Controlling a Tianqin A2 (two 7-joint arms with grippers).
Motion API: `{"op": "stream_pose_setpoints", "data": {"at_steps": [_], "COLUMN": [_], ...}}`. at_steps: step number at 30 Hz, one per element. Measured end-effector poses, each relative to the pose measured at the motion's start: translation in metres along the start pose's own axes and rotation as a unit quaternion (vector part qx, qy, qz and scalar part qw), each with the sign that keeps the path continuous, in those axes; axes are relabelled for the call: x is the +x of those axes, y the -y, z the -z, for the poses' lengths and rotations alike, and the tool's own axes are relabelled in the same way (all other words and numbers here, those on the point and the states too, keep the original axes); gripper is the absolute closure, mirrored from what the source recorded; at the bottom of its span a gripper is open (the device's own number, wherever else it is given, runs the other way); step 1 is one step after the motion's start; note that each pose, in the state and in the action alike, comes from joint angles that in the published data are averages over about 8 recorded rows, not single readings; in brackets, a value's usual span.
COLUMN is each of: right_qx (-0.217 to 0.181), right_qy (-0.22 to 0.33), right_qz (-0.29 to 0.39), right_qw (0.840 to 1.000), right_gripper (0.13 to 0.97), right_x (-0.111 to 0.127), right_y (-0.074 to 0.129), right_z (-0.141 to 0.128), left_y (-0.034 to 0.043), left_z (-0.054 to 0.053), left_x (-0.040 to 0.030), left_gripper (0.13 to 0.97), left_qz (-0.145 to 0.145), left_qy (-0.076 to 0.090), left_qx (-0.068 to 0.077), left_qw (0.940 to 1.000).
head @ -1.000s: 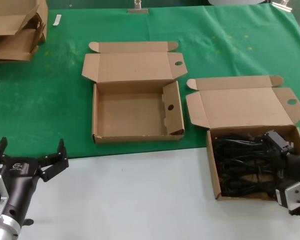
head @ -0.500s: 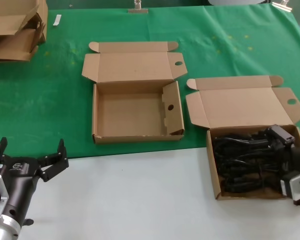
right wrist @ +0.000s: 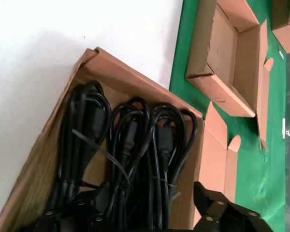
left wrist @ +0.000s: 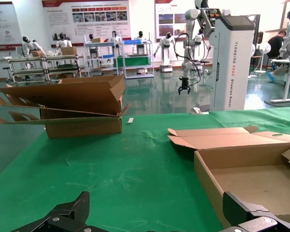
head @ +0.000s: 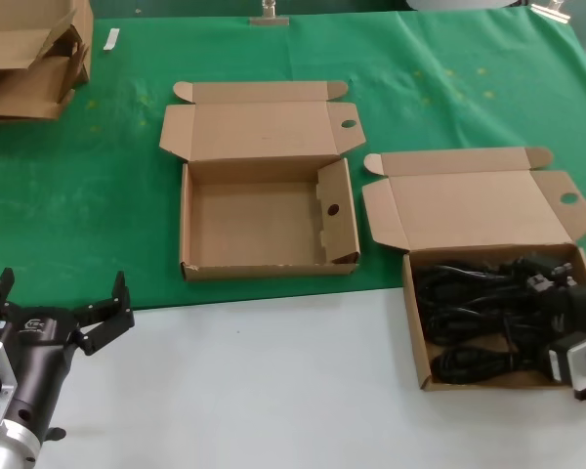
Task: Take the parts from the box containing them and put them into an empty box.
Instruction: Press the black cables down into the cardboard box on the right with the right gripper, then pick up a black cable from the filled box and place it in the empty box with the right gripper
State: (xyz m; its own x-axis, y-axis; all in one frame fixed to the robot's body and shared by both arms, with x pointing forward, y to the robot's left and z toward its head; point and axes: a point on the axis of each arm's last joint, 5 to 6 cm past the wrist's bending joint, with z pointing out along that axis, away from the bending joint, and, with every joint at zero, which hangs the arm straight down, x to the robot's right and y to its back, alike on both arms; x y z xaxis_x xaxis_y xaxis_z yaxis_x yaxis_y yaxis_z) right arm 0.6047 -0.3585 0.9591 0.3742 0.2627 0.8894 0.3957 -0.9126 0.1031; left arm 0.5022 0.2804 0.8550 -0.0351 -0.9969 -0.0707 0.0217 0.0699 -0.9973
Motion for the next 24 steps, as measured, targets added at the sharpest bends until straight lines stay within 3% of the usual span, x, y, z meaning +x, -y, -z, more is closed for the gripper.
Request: {"op": "stream_pose_setpoints", "data": {"at_steps": [14,24], "right_qx": [0.011,0.008], "right_qy": [0.012,0.011], "right_qz": [0.001,-0.003], "right_qw": [1.000,1.000], "right_gripper": [0.703,0.848], "right_x": [-0.006,-0.005], "right_y": [0.013,0.014], "right_z": [-0.018,-0.019], "left_y": [0.0000,0.0000], "left_z": [0.000,0.000], "left_x": [0.0000,0.0000], "left_gripper": [0.132,0.132], "left_qz": [0.000,0.000], "left_qy": [0.000,0.000], "left_qx": [0.000,0.000], "left_qw": [1.0000,1.0000]}}
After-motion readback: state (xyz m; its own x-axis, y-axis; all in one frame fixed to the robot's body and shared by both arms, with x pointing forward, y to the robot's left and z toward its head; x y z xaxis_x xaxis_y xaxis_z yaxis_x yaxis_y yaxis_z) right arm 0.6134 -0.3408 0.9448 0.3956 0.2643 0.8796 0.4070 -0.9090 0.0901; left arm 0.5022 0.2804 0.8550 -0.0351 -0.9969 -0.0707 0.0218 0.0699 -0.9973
